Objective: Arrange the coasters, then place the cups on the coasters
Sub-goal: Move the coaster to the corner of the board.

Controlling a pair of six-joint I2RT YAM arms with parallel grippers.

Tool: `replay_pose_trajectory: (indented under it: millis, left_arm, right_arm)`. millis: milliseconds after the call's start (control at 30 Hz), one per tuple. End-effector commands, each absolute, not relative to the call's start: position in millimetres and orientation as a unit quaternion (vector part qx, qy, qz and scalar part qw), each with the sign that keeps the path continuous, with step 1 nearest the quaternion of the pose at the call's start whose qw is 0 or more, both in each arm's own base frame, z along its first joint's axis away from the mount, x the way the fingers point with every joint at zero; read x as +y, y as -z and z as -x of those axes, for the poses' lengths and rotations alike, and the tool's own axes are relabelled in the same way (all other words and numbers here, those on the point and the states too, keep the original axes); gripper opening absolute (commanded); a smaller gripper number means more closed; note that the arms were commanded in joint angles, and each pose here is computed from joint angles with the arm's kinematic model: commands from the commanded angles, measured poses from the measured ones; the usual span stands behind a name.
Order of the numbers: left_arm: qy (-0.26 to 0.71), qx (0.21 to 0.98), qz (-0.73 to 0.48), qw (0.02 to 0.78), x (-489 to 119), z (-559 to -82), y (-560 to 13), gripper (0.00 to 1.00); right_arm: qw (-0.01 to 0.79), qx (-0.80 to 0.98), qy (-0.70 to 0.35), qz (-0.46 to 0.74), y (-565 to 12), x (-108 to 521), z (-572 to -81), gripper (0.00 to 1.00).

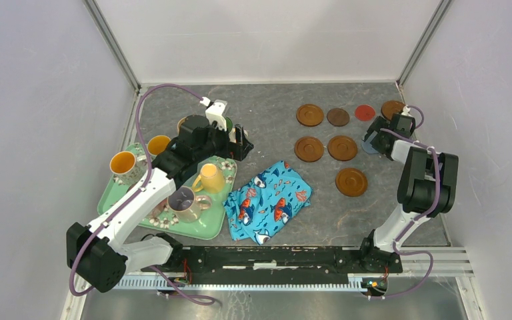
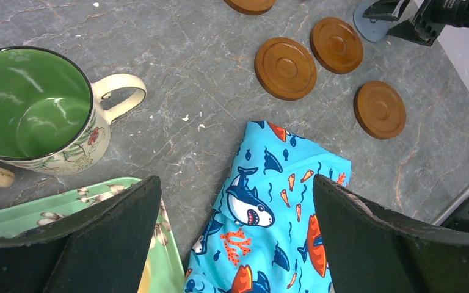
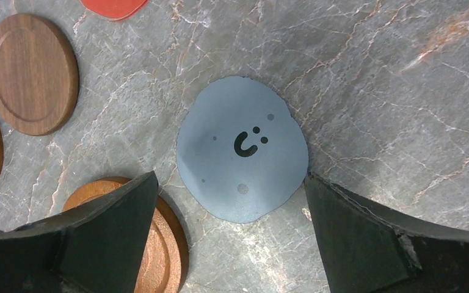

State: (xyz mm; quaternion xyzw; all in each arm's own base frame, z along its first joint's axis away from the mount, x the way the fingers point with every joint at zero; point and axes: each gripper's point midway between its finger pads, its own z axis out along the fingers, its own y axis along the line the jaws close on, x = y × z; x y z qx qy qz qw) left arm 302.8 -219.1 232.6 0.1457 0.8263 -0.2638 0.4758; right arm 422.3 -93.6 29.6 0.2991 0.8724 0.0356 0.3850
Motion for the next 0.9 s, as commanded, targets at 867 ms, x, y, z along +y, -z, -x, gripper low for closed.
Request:
replay_pose_trajectory:
  millis: [867]
  left_arm:
    - [0.296,0.806,-0.152,0.489,-227.2,-299.9,-251.8,1.00]
  right_arm:
    - [0.372,0.900,-0.068,-0.215,-45.4,19.7,-303.1,0.98]
